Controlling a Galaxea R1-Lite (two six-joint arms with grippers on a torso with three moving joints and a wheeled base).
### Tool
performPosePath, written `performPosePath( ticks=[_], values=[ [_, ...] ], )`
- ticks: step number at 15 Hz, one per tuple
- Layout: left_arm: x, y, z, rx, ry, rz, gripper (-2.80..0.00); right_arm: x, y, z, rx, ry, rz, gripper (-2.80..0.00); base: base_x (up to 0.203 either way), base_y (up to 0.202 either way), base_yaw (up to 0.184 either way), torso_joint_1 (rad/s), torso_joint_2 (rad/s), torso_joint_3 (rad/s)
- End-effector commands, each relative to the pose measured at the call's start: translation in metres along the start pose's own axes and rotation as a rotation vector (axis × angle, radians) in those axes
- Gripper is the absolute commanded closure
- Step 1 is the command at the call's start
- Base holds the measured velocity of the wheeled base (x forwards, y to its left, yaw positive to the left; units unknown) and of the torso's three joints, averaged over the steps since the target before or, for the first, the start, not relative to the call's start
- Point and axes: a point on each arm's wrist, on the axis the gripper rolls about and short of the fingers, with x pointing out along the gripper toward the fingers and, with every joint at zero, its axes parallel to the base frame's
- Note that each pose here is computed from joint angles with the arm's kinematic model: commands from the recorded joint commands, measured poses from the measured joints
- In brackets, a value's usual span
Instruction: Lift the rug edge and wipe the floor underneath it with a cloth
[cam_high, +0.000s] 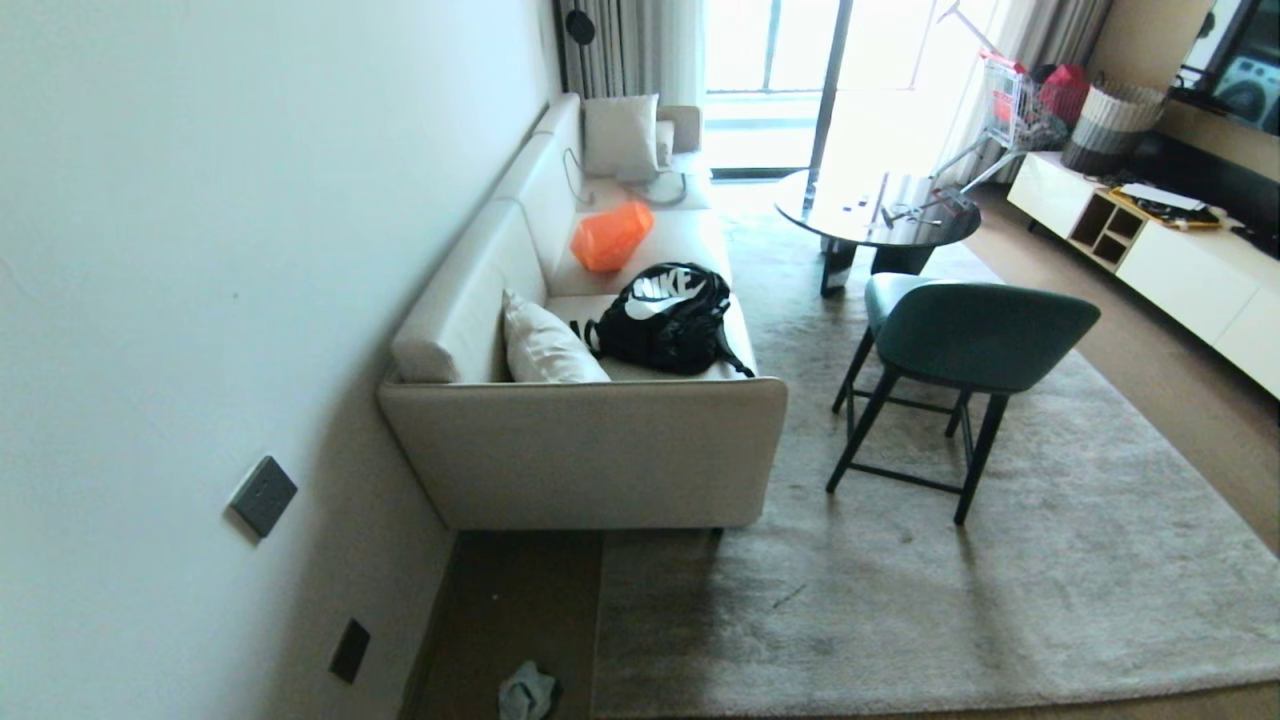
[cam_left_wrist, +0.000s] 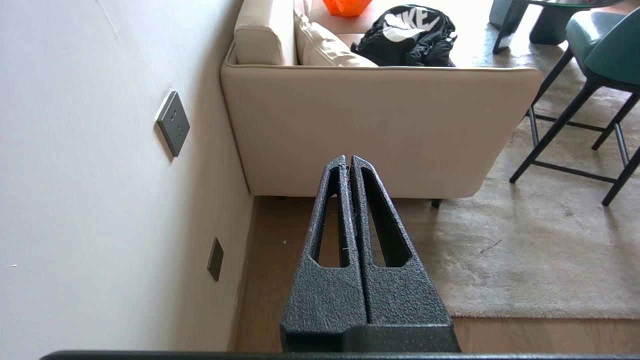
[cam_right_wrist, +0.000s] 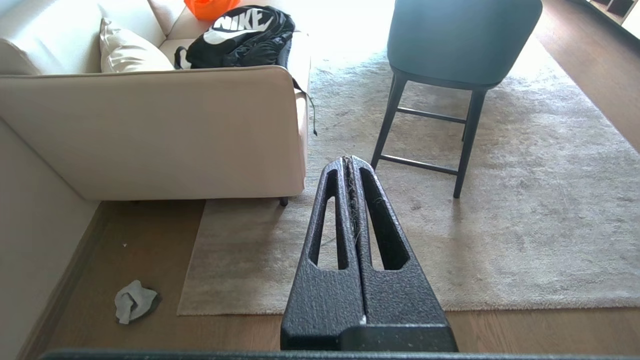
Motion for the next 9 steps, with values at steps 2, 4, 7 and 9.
performPosePath(
  ticks=[2, 4, 7, 9],
  values=[
    [0.0000, 0.0000, 0.0000, 0.000, -0.001, 0.001, 0.00, 0.0001, 0.0000, 0.0001, 0.000, 0.001, 0.000, 0.00, 0.000, 0.000, 0.000, 0.000, 0.00, 0.000],
    [0.0001, 0.0000, -0.0004, 0.000, 0.001, 0.001, 0.00, 0.0001, 0.0000, 0.0001, 0.000, 0.001, 0.000, 0.00, 0.000, 0.000, 0.000, 0.000, 0.00, 0.000],
    [0.0000, 0.0000, -0.0001, 0.000, 0.001, 0.001, 0.00, 0.0001, 0.0000, 0.0001, -0.001, 0.001, 0.000, 0.00, 0.000, 0.000, 0.000, 0.000, 0.00, 0.000],
    [0.0000, 0.0000, 0.0000, 0.000, -0.001, 0.001, 0.00, 0.0001, 0.0000, 0.0001, 0.005, 0.001, 0.000, 0.00, 0.000, 0.000, 0.000, 0.000, 0.00, 0.000]
  ],
)
